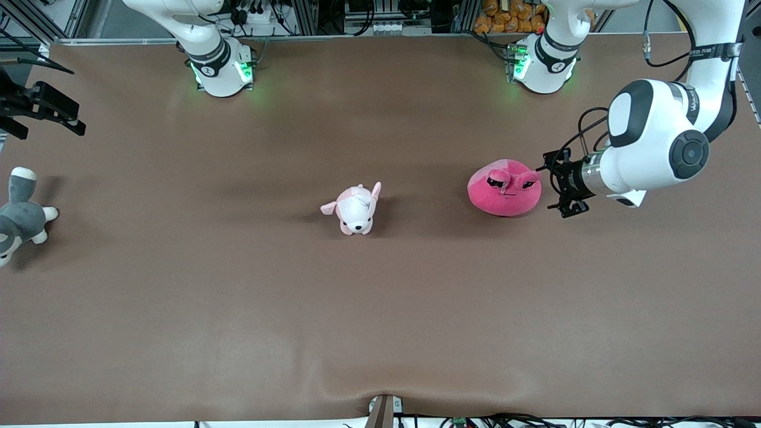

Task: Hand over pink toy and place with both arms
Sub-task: 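Move the left gripper toward the pink plush toy's snout, then lower the left gripper and grasp the pink toy's snout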

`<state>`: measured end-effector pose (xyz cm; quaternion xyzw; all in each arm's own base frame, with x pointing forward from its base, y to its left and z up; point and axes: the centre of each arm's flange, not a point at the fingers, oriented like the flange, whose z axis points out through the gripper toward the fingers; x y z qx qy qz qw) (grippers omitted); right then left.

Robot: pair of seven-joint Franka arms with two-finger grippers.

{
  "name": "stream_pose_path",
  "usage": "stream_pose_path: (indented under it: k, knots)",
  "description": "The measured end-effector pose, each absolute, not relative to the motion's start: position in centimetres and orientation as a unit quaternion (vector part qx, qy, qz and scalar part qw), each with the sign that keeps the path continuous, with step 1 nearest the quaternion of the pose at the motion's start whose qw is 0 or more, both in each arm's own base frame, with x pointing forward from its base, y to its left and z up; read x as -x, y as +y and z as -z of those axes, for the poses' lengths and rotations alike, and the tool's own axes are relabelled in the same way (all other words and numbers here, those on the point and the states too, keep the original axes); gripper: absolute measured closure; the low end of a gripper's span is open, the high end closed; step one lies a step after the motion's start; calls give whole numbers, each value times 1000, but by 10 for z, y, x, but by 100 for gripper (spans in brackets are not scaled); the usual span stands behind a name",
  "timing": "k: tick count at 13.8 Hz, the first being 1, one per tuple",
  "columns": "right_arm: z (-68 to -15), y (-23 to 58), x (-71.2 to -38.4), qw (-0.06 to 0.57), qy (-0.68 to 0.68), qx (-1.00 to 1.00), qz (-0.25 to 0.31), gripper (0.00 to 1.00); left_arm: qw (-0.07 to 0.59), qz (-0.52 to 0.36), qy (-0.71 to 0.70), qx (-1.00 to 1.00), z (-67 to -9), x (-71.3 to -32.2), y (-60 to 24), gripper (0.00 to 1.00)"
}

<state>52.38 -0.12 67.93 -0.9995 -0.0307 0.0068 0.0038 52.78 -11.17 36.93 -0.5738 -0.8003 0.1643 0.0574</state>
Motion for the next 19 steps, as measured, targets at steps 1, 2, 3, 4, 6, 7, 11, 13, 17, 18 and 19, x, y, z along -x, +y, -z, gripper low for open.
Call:
stream_pose_path:
  k: [1,2,3,4,6,7,11,13,17,18,19]
  knots:
    - [-679,-1,-524,4,-30,1000,-8,0,60,-165,-800,574,-366,-522,-112,2]
    - [-679,-2,-524,4,-30,999,-9,0,61,-164,-800,574,-363,-517,-113,2]
    - [-677,-2,-524,4,-30,999,-12,0,63,-163,-799,575,-360,-512,-114,2]
    - [-674,-4,-525,4,-28,999,-15,0,65,-163,-798,577,-357,-507,-116,1]
    - [-666,-12,-530,5,-21,999,-24,0,72,-164,-792,583,-350,-497,-125,2]
    - [-661,-15,-533,6,-18,999,-29,0,72,-162,-791,585,-347,-494,-128,5]
    - [-637,-43,-543,9,6,999,-53,0,67,-155,-795,583,-331,-486,-126,19]
    - [-616,-65,-551,13,22,997,-71,0,68,-156,-794,583,-329,-485,-127,39]
    - [-592,-76,-562,17,30,995,-92,0,66,-154,-793,586,-330,-485,-130,70]
    - [-591,-75,-563,17,29,995,-93,0,63,-153,-793,586,-333,-488,-130,80]
    - [-590,-74,-563,17,28,995,-94,0,61,-153,-793,587,-337,-490,-130,85]
